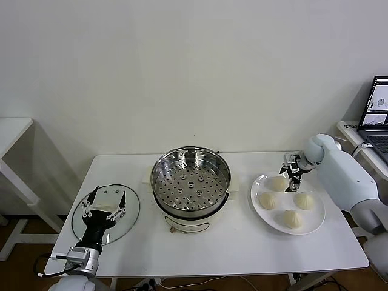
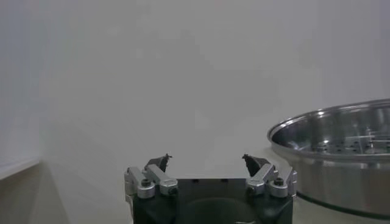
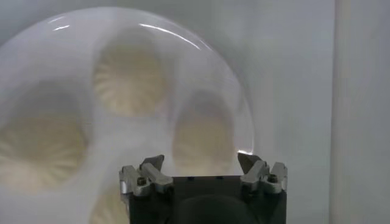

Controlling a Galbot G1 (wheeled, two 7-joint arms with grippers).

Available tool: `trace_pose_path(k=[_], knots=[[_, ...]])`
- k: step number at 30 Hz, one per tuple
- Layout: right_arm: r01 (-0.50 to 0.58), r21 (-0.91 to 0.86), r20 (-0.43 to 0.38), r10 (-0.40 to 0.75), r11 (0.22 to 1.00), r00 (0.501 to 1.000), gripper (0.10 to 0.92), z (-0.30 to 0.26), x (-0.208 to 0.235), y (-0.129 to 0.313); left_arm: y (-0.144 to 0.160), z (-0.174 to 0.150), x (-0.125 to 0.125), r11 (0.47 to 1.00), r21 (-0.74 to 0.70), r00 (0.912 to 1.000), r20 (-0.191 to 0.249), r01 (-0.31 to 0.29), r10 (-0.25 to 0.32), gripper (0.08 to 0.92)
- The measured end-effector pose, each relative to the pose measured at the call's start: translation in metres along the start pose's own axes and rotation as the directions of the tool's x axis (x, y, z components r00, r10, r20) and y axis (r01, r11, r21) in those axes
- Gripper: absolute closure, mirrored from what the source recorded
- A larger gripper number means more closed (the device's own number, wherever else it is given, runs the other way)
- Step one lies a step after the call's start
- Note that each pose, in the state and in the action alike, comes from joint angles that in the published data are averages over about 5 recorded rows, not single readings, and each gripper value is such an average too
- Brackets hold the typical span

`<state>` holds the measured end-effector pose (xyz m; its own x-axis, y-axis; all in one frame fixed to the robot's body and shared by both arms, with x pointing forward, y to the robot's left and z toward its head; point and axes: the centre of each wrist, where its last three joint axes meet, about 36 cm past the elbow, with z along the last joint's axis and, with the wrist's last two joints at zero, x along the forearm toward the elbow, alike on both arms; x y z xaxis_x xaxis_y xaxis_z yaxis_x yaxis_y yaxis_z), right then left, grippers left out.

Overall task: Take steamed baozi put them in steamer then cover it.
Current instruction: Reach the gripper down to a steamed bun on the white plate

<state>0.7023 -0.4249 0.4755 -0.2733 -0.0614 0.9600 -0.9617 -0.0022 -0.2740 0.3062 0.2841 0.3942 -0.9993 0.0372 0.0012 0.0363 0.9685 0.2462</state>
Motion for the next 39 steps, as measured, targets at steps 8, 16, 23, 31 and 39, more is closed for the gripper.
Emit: trace_pose_path(k=[8,16,23,31,39], knots=[[-0.001,-0.012,-0.004,0.001,1.000,1.000,0.200,0.001,-0.004,0.000,0.000,0.002,0.003,1.000,-0.008,1.0000,-0.005,-0.002,0.002,0.177],[0.000,-0.018,-0.006,0.000,1.000,1.000,0.200,0.001,-0.009,0.002,0.000,0.001,0.004,1.000,-0.010,1.0000,-0.001,-0.001,0.001,0.177],[0.004,-0.020,-0.012,-0.004,1.000,1.000,0.200,0.001,-0.014,0.004,0.001,0.001,0.004,1.000,-0.012,1.0000,-0.001,0.000,0.000,0.177],[-0.005,-0.023,-0.007,0.005,1.000,1.000,0.269,-0.001,-0.018,0.006,0.000,0.002,0.004,1.000,-0.010,1.0000,-0.001,-0.001,0.001,0.177],[-0.013,-0.017,-0.006,0.013,1.000,1.000,0.292,-0.001,-0.015,0.005,-0.002,0.003,0.003,1.000,-0.007,1.0000,-0.001,-0.004,0.004,0.177]])
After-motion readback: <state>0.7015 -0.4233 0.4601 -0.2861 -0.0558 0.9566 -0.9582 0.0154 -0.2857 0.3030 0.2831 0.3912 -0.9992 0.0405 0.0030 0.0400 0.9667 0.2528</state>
